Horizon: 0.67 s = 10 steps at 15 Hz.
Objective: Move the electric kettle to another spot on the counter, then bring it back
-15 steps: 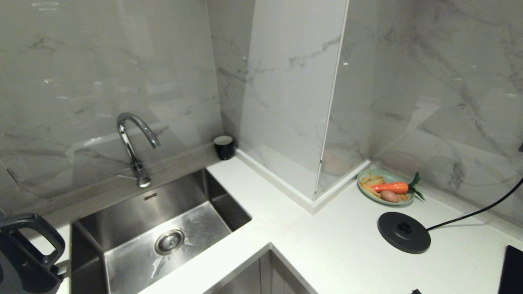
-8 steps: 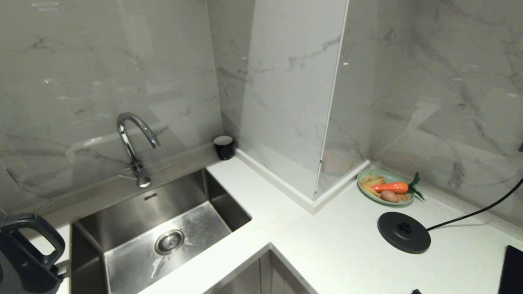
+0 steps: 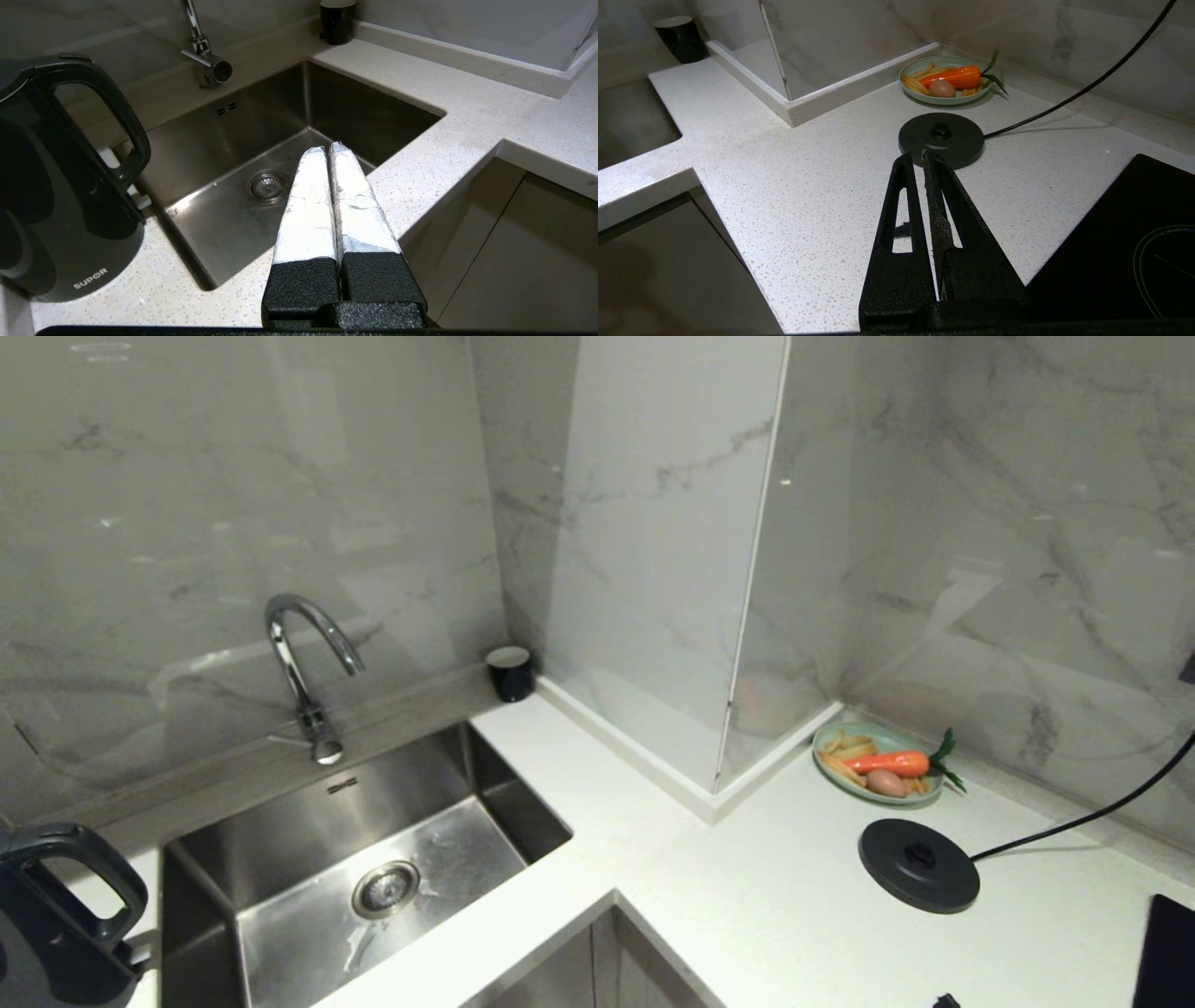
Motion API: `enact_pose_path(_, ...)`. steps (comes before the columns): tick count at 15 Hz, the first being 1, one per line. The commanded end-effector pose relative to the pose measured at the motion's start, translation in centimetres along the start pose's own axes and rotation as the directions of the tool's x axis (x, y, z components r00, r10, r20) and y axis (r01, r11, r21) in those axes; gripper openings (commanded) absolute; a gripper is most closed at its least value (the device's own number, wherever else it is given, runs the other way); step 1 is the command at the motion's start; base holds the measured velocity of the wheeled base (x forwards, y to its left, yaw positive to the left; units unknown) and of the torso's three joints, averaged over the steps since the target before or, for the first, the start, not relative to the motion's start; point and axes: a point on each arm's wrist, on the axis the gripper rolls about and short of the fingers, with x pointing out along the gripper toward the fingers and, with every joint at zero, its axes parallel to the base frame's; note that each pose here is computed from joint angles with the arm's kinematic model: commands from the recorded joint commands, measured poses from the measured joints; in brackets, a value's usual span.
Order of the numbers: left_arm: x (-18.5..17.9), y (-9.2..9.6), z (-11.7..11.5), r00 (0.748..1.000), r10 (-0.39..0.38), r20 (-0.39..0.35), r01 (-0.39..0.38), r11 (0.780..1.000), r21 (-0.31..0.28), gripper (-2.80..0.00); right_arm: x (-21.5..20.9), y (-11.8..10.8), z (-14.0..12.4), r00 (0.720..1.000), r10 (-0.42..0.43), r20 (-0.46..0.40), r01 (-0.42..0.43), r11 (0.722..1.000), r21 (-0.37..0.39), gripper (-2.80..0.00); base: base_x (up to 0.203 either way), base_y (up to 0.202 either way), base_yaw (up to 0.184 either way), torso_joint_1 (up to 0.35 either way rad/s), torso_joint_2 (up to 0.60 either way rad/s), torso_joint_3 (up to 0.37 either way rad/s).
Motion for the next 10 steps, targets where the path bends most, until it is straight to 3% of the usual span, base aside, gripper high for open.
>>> enact_pose_path(1, 0.00, 0.00, -0.01, 1.000, 0.000, 0.000, 0.000, 1.000, 0.000, -2.80, 0.00, 0.00, 0.01, 1.000, 0.001, 0.001, -0.001, 1.000, 0.000, -2.80, 0.010, 0.012, -0.063, -0.007, 0.01, 0.002)
enact_pose_path(10, 0.00, 0.00, -0.01, 1.000, 0.000, 0.000, 0.000, 1.000, 0.000, -2.80, 0.00, 0.00, 0.00, 1.000, 0.001, 0.000, -0.001, 1.000, 0.000, -2.80, 0.004, 0.007, -0.170, 0.004, 0.00, 0.003)
